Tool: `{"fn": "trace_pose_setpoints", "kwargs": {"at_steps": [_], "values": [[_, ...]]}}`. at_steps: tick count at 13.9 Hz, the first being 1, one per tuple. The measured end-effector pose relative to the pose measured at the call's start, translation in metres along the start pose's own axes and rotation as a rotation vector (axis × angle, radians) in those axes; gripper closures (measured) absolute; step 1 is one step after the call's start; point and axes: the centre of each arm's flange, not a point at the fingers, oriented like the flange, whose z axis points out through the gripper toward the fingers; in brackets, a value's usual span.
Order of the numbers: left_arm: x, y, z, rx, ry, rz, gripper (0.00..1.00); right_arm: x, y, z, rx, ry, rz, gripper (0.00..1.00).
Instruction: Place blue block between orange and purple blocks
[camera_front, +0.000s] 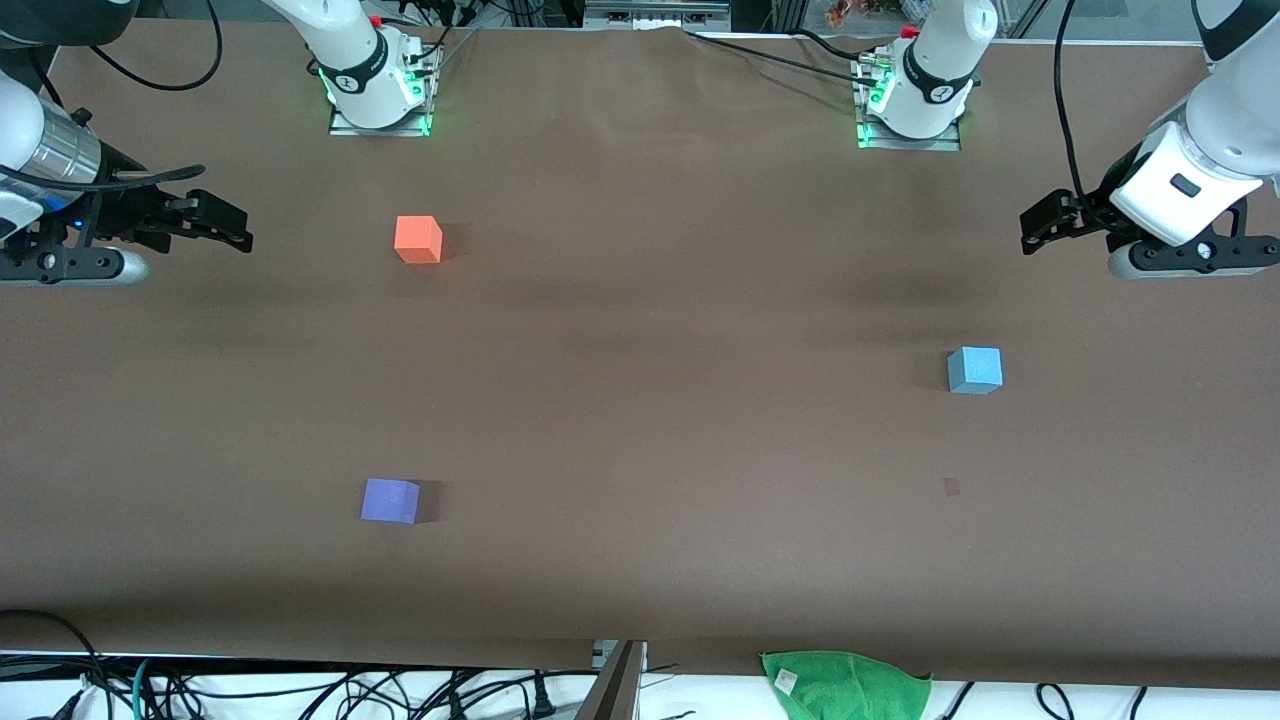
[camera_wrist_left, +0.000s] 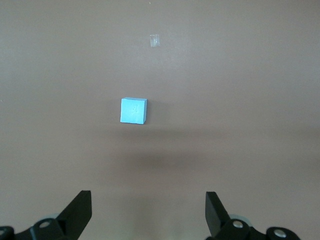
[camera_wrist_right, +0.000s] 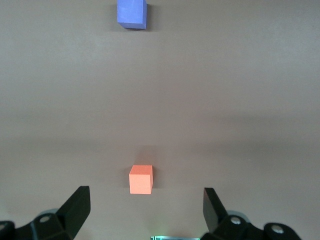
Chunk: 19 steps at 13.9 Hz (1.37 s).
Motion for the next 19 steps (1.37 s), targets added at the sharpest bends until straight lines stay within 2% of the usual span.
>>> {"fn": "trace_pose_setpoints", "kwargs": {"at_steps": [19], "values": [[0.0005,-0.0029,-0.0008,-0.001,0.001,-0.004,0.0,0.0007,0.0074,-0.0004,0.001,0.001,0.014,0.0]]}}
